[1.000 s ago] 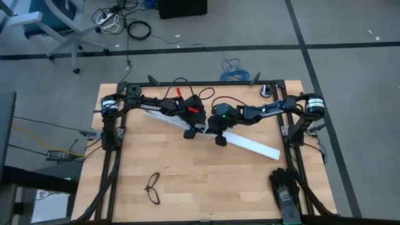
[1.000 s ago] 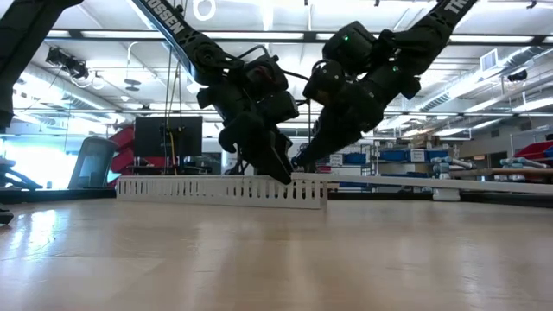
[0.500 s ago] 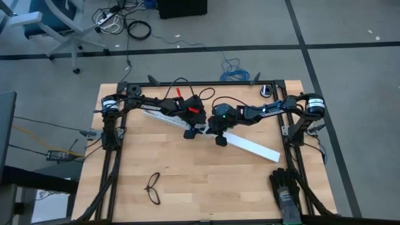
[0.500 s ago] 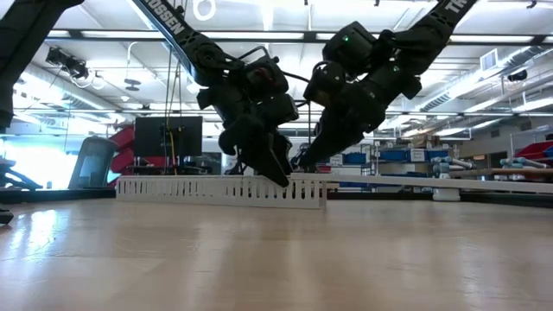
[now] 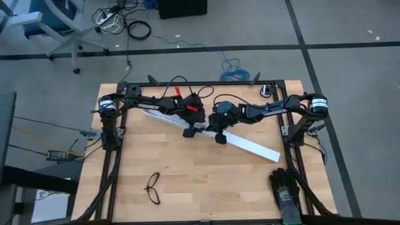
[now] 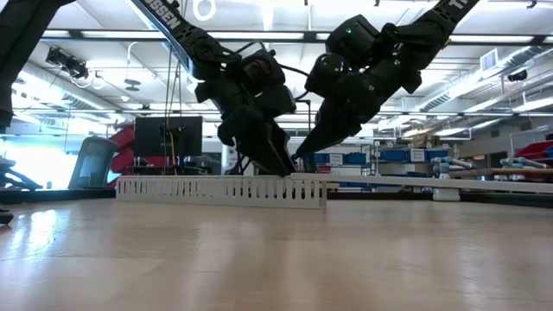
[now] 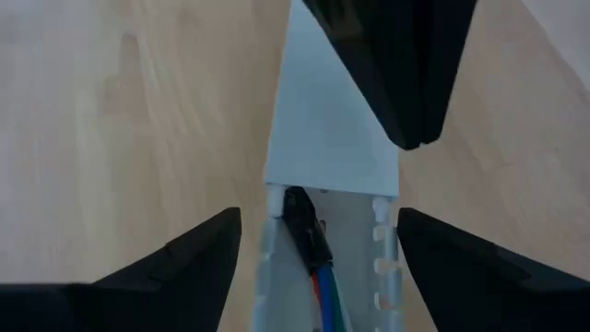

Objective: Ziptie cables
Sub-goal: Close the white cable duct lid

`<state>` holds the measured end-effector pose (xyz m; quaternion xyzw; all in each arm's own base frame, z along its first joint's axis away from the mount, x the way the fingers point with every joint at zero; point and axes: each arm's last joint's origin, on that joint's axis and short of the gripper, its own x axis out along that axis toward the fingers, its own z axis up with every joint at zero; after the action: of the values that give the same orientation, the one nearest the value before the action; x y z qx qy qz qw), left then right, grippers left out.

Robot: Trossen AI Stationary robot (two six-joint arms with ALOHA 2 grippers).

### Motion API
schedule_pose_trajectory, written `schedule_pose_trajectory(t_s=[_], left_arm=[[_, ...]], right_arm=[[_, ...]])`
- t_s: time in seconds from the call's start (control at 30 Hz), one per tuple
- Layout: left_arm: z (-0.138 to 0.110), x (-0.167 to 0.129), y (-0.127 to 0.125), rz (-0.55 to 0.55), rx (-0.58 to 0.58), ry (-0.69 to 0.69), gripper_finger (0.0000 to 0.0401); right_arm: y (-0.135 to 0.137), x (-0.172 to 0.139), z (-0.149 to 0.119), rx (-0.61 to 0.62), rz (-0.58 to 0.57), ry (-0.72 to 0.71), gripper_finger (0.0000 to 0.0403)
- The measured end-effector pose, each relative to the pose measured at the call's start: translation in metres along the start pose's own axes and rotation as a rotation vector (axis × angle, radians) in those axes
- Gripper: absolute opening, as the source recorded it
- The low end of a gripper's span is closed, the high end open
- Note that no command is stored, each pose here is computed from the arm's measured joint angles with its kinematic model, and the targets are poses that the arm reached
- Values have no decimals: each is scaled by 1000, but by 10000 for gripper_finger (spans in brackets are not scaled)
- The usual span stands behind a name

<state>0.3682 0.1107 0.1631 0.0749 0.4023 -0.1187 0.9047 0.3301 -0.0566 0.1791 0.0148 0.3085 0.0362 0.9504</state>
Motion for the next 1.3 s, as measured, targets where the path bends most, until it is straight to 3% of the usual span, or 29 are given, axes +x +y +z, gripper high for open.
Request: schedule_pose_trajectory(t_s=[0.3,0.63,1.03,1.3], left_arm=[[-11,-11,8,-65,-60,37,305],[-19,-9,5,-88,-51,53,304],[-28,-4,3,-55,-63,38,250],[-28,-4,3,-54,-62,36,242]], right_arm=[[0,0,-4,49,0,44,0],[2,1,-18,106,-61,99,0],[5,2,-20,122,-66,83,0],[3,9,-22,113,-68,68,0]])
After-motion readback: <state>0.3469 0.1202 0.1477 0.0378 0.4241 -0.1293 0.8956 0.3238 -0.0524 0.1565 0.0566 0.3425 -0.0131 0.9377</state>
